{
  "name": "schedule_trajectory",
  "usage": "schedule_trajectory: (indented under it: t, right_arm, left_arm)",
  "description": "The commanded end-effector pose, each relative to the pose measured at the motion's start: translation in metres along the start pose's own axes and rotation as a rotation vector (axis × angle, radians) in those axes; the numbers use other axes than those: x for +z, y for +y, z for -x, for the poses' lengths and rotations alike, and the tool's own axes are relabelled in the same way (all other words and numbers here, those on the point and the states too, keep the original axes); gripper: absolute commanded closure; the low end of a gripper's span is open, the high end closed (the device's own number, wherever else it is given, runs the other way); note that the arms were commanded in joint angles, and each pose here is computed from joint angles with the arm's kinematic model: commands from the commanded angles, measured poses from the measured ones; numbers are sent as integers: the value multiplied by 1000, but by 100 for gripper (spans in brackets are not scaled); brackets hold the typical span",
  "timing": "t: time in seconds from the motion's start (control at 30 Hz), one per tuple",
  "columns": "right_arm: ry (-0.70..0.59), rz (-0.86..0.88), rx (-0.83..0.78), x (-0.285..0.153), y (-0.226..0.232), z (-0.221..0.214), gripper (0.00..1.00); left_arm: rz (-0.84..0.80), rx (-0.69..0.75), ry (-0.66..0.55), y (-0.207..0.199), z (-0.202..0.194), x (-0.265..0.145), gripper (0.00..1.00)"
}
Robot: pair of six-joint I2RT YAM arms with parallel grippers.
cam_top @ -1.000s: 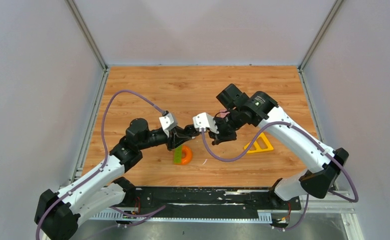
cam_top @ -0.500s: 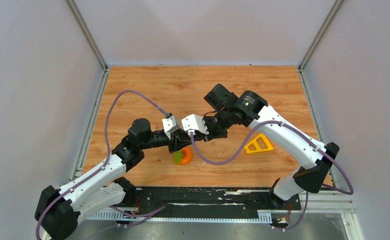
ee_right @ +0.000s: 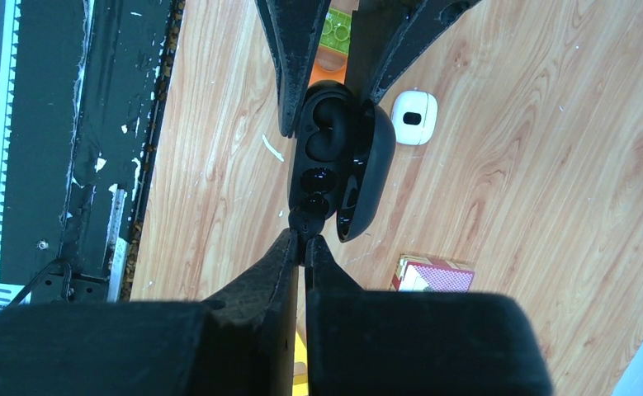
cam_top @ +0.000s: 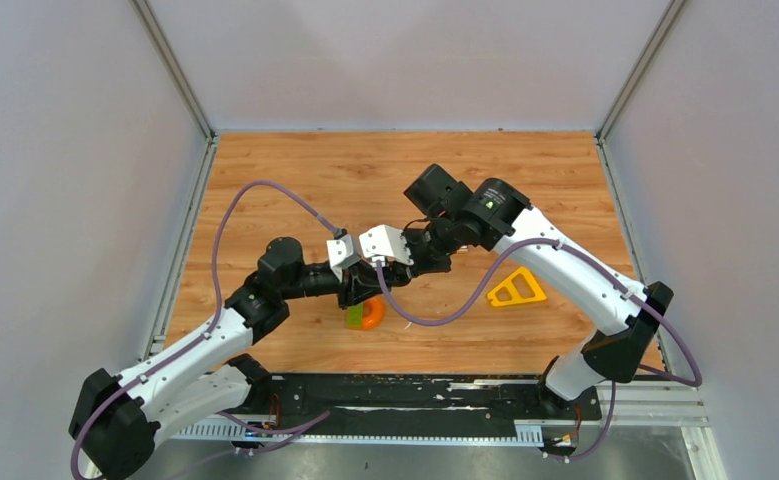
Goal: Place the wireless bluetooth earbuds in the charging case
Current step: Place the earbud in the charging case.
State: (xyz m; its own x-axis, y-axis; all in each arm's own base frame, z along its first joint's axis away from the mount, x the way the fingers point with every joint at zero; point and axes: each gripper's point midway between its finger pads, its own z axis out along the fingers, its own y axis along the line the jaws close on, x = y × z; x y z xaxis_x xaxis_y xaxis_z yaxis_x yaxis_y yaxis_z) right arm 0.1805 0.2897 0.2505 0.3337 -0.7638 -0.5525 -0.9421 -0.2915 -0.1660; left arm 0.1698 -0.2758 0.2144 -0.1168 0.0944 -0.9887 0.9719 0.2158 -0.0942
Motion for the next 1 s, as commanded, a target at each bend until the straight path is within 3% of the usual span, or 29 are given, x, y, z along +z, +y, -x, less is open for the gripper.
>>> schedule_trajectory:
  t: [0.0, 0.97]
  right_arm:
    - [-52, -27, -18, -3, -8, 17, 100]
    - [-84, -58, 21, 5, -7, 22, 99]
  left_arm:
    - [-24, 49, -31, -2, 11, 2, 100]
    - [-15, 55, -69, -5, 20, -1, 100]
